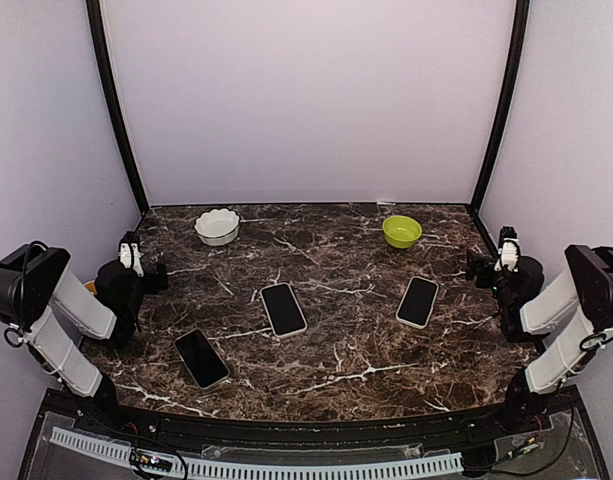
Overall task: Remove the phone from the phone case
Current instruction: Pick up the phone with the phone case at the center of the board.
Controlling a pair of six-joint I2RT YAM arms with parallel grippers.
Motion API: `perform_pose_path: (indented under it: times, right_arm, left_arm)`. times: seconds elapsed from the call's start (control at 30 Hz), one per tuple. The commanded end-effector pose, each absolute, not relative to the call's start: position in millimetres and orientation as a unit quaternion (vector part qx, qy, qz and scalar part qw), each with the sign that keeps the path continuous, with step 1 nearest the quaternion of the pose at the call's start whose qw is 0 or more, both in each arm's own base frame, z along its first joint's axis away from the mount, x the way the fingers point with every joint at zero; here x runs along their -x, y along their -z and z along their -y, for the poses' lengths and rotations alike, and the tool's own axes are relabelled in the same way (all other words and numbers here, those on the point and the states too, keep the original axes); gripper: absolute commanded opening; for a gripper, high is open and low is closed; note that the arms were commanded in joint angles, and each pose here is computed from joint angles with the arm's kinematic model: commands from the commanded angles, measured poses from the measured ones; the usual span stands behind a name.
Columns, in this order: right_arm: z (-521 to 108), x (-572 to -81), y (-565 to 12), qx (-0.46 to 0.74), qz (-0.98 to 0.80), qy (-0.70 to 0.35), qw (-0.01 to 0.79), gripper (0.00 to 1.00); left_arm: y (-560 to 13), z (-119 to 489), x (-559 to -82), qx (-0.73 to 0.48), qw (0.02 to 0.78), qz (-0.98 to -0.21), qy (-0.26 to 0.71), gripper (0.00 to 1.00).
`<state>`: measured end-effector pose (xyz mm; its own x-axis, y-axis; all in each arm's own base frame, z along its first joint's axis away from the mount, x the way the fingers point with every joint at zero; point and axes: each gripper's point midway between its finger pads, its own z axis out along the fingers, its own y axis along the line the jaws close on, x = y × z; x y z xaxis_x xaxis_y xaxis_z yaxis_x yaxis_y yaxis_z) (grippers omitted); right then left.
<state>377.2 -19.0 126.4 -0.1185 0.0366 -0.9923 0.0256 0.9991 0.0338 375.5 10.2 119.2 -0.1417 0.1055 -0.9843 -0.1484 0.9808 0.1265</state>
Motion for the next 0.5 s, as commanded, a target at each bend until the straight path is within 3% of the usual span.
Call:
perform_pose_path:
  times: [0.0,0.47]
  right_arm:
    - [19.6,-381.7,-141.9,-0.022,-0.729,-0.003,0.684,0.99]
    - [19.4,-381.5,-147.1,-0.026,-0.725,0.006,0.688,0.98]
  left_arm:
    - [-130.9,-13.2,-378.8,0.021,0.67,-0.735,-0.098,0.99]
    - [-134.4,-18.3,-376.3,0.034,0.668,-0.736,-0.104,0.99]
